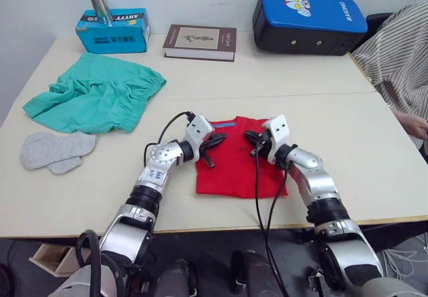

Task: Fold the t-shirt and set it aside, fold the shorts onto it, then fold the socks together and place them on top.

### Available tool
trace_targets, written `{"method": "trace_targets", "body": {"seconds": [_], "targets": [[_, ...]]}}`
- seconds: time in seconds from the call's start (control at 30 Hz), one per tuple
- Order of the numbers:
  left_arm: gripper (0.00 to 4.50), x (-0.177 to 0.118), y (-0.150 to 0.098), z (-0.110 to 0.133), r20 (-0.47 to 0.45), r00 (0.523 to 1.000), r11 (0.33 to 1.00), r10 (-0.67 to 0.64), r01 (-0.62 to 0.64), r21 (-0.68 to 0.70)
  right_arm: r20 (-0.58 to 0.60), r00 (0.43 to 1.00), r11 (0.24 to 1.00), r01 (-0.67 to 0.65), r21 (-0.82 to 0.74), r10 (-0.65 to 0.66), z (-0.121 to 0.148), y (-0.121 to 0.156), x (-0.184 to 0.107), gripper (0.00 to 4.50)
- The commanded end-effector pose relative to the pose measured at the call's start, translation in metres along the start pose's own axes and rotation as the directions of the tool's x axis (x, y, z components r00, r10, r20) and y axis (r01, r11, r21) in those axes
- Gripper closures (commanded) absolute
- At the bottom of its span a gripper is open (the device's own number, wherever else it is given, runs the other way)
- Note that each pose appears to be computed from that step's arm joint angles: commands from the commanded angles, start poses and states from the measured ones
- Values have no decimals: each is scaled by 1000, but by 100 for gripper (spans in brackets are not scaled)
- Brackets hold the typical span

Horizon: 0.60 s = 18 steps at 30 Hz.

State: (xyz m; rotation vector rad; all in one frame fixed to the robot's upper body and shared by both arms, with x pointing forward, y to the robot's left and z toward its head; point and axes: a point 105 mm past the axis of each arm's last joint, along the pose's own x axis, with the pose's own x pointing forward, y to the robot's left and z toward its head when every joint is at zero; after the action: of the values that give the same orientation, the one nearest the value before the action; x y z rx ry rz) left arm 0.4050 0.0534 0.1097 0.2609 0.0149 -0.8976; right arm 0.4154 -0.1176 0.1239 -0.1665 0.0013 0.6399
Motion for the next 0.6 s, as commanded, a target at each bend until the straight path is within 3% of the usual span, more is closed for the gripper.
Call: {"method": "trace_targets", "body": {"seconds": [0.03, 0.17, 0.37, 0.47, 0.6], "targets": [[450, -3, 14, -16, -62, 994, 995, 90, -92, -29, -21, 991, 991, 133, -26, -134, 0, -36, -5, 447], [450, -11, 19, -37, -152, 980, 991, 132, -135, -7, -80, 970, 973, 230, -18, -231, -12, -62, -14, 447], [450, -18, 21, -43, -150, 975, 984, 164, -172, -39, -111, 931, 934, 354, 41, -348, -24, -94, -36, 447], [450, -21, 24, -30, -59, 982, 981, 182, -185, -51, -73, 914, 906, 405, 127, -398, -19, -111, -50, 447], [450, -28, 32, 0, 111, 971, 977, 212, -208, -46, 11, 931, 910, 353, 217, -364, -1, -120, -64, 447]]}}
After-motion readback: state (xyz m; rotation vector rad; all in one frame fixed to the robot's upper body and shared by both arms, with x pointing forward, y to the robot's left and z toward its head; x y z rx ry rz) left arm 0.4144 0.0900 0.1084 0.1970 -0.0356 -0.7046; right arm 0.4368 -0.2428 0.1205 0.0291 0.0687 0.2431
